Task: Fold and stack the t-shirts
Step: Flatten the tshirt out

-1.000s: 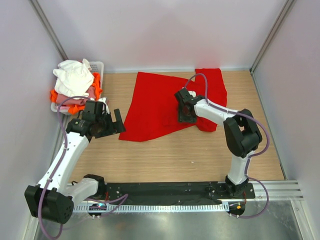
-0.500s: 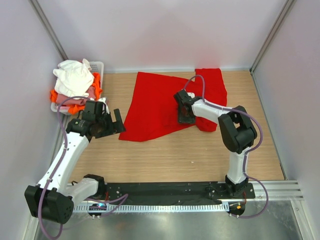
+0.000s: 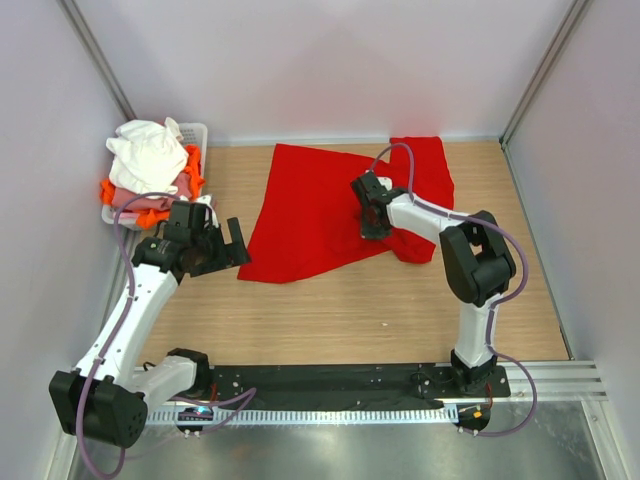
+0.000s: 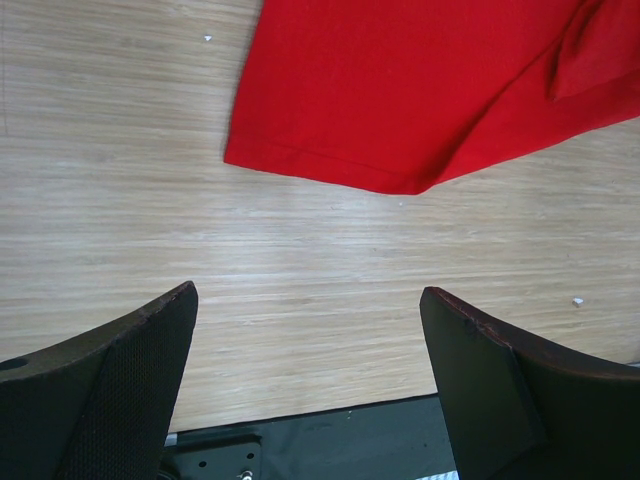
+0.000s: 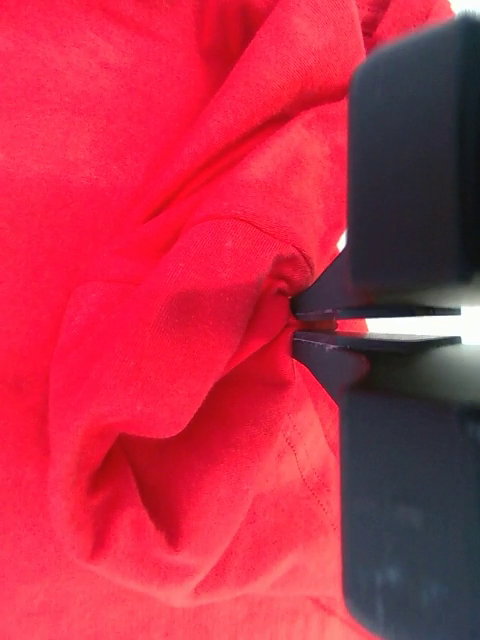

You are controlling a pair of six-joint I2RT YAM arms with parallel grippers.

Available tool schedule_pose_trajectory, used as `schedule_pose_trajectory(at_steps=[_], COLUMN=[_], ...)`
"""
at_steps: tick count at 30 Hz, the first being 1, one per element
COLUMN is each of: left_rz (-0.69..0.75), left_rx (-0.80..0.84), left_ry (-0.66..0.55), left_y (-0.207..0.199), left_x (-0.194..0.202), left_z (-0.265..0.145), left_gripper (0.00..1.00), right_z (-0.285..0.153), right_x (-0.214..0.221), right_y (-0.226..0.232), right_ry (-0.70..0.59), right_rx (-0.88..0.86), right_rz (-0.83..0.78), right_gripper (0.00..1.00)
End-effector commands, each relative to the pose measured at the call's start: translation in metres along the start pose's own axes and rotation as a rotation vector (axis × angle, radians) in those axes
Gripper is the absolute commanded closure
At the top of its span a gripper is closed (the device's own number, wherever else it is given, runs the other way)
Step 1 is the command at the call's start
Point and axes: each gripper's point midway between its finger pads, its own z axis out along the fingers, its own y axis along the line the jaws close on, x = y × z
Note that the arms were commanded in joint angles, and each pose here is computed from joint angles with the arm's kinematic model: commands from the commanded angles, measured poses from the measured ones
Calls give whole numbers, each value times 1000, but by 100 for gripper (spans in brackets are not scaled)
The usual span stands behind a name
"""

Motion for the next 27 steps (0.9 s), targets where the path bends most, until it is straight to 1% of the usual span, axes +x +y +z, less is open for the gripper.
schedule_pose_trajectory(at_steps=[1,3,5,6,8,9,10,11,12,14,15,19,21,27], left_rz=[5,5,5,4,4,4,5,5,6,6,7,8,11,6], left_rx=[6,6,8,5,8,11,13,15,16,18,22,26,26,19], left_ry=[-35,-35,-36,-37,-39,-45,-50,-51,-52,-62,-67,-88,-100,-123], left_y=[0,0,-1,0,-1,-1,-2,-2,-2,-2,-3,-4,-3,-2], left_x=[-6,-6,-7,-7,-7,-8,-9,-8,-8,-10,-10,-13,-14,-16], left_z=[0,0,-1,-1,-2,-2,-3,-4,-4,-6,-7,-12,-14,-19], left_gripper=[7,8,8,8,8,8,8,8,8,8,8,8,8,7], right_z=[-13,-18,-32,-39,-68,-74,-82,-105,-109,-136,-140,-165,-178,-217], right_x=[-21,-22,-22,-16,-18,-3,4,3,24,38,61,112,135,181], right_y=[5,3,-2,-8,-14,-24,-28,-30,-38,-42,-42,-54,-66,-96], right_ry=[-54,-54,-58,-42,-71,-31,-20,-50,-1,-6,55,135,152,174], right_rx=[-16,-15,-14,0,-10,8,7,-17,-3,-51,-84,-142,-140,-182], right_rz=[3,2,6,0,30,32,45,80,82,118,114,143,162,226], right_gripper=[95,99,99,99,99,99,99,99,99,99,99,99,99,99])
